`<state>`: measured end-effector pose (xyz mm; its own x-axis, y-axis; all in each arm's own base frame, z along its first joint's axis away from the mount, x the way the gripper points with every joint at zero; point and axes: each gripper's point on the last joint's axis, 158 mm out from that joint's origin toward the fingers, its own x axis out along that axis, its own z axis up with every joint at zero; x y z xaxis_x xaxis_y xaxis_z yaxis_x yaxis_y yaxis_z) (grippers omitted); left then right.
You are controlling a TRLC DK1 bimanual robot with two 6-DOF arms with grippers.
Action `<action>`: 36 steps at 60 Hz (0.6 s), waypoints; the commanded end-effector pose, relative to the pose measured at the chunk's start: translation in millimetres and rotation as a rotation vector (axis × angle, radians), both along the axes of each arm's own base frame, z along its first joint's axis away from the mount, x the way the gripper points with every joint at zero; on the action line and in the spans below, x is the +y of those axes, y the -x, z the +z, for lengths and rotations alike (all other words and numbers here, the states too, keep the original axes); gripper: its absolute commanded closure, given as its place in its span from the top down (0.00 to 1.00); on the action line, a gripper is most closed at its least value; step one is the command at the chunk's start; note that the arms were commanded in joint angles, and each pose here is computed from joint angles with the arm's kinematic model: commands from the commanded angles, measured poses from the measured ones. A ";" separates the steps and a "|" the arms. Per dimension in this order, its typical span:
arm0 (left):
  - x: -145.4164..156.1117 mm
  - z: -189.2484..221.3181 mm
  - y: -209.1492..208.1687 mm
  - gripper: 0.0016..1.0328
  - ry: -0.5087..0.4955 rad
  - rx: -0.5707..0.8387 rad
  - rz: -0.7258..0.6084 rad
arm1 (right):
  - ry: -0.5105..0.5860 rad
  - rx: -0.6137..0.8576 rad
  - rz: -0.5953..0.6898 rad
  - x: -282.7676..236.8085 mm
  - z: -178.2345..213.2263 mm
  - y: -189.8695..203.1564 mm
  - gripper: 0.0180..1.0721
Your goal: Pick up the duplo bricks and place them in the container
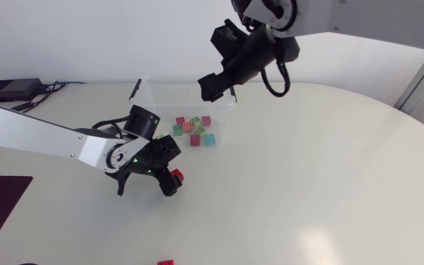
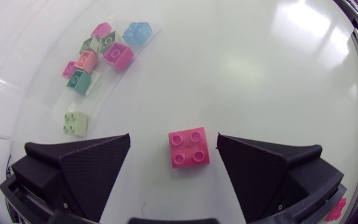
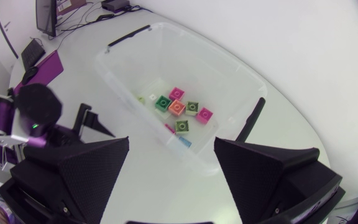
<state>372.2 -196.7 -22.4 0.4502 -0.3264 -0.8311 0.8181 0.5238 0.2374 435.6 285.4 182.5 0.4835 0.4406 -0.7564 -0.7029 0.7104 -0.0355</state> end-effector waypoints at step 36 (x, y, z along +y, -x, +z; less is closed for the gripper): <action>41.3 91.4 13.9 0.25 0.099 -0.128 0.100 | 0.269 0.175 0.675 28.4 -149.7 271.6 0.95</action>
<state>368.5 -163.4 60.9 0.5777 -0.3464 -0.7391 0.7373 0.6101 0.2903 180.4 312.5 59.6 0.0837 0.4336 -0.8972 -0.9894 0.1436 -0.0230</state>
